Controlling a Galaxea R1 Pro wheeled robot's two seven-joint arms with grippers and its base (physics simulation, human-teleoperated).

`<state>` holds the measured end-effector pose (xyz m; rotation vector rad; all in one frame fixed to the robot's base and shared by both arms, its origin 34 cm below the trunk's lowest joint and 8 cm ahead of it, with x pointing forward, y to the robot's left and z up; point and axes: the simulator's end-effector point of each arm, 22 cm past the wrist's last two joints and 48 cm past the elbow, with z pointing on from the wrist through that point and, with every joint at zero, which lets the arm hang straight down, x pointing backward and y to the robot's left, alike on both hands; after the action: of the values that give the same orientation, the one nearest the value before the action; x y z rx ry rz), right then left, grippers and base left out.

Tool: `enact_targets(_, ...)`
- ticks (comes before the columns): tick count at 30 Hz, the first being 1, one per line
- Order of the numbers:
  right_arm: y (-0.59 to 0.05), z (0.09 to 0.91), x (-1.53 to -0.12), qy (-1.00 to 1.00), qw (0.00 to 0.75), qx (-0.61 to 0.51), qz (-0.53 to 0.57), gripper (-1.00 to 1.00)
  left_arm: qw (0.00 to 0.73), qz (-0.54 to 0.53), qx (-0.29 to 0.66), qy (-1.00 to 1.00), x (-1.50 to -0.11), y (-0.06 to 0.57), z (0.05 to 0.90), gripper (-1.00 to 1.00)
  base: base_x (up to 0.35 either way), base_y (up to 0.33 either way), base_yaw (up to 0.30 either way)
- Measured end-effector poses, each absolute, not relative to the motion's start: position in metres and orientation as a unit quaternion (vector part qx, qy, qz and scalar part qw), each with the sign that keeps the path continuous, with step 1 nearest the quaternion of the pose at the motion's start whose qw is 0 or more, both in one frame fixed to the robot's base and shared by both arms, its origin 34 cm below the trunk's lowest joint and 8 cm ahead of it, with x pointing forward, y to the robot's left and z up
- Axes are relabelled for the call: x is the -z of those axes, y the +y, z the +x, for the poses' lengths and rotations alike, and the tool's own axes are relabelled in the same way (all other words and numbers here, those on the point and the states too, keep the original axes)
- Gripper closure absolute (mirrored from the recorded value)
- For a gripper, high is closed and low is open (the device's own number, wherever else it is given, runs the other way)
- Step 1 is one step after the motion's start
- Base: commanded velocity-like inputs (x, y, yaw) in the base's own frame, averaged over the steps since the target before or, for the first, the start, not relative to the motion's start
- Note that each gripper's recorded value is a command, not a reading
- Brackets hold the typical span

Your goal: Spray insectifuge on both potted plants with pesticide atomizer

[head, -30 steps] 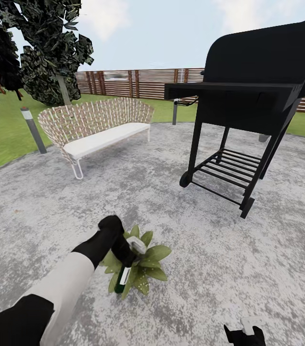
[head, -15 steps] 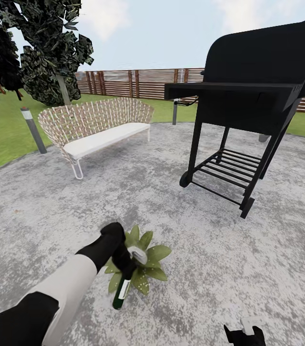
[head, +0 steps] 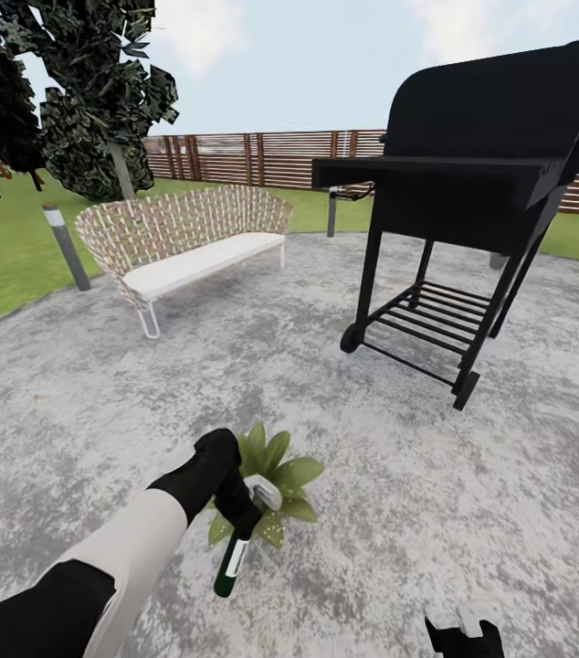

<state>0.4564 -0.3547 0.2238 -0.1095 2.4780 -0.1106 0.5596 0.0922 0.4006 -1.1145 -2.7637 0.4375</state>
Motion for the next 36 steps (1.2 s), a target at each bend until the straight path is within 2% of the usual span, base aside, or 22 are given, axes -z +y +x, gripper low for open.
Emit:
enact_targets(7,-0.355,0.456,-0.224,0.944,0.323,0.042,-0.041,-1.0,0.065,-0.37,-0.141,-0.916,-0.401,0.094,0.56,1.0,-0.13,0.264,-0.082)
enact_targets(17,-0.354,0.456,-0.224,0.945,0.323,0.042,-0.042,-1.0,0.065,-0.369,-0.14,-0.916,-0.401,0.095,0.561,1.0,-0.011,0.334,-0.291)
enact_targets(27,-0.354,0.456,-0.223,0.945,0.322,0.042,-0.042,-1.0,0.062,-0.371,-0.139,-0.916,-0.402,0.095,0.563,1.0,-0.179,0.287,-0.289)
enact_targets(36,-0.354,0.456,-0.224,0.945,0.322,0.042,-0.042,-1.0,0.054,-0.37,-0.138,-0.917,-0.407,0.095,0.57,1.0,-0.116,0.133,-0.048)
